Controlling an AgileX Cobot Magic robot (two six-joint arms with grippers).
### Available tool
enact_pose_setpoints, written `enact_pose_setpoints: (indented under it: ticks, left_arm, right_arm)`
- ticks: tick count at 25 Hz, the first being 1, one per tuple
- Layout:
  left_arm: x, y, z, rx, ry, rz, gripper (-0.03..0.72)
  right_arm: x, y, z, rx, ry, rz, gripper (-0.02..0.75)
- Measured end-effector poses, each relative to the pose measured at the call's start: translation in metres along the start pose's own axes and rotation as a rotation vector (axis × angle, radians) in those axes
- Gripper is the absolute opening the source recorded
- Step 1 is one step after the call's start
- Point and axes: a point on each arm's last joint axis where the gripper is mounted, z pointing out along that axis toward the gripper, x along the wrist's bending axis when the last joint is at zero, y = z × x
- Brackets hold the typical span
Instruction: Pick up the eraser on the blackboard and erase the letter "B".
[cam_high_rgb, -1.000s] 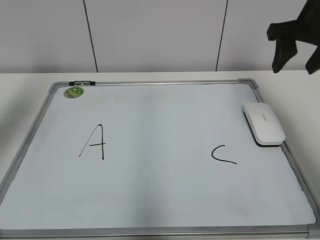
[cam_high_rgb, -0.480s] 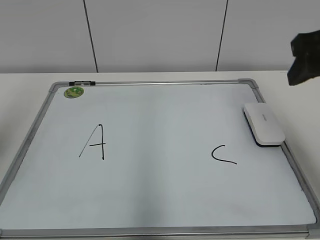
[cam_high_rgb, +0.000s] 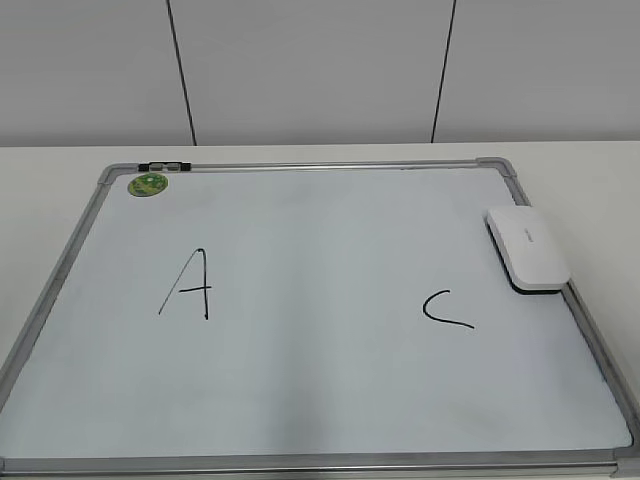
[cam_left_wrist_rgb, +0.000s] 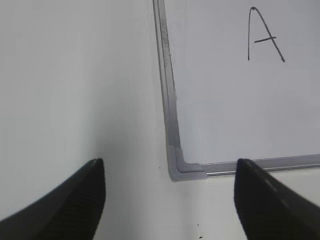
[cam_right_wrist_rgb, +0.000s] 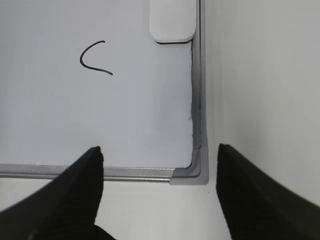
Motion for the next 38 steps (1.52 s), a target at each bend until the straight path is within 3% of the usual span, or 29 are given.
enact_pose_setpoints:
  ticks: [6,15,20,38]
  left_arm:
    - [0.004,-0.035,-0.034,-0.14,-0.008,-0.013,0.589]
    - [0.009,-0.065,-0.051,-0.199,0.014,-0.016,0.589]
    - [0.009,-0.073,-0.042,-0.173,0.015,-0.009,0.589]
    - [0.009,-0.073,-0.036,-0.208,0.013,0.008,0.589]
  right_arm:
    - [-0.011,-0.053,-0.026,-0.068,-0.002,0.0,0.521]
    - [-0.026,-0.115,-0.045,-0.164,-0.026,-0.07,0.521]
    - [-0.028,-0.124,-0.053,-0.246,-0.019,-0.079,0.521]
    - [-0.028,-0.126,-0.052,-0.247,-0.006,-0.098,0.52]
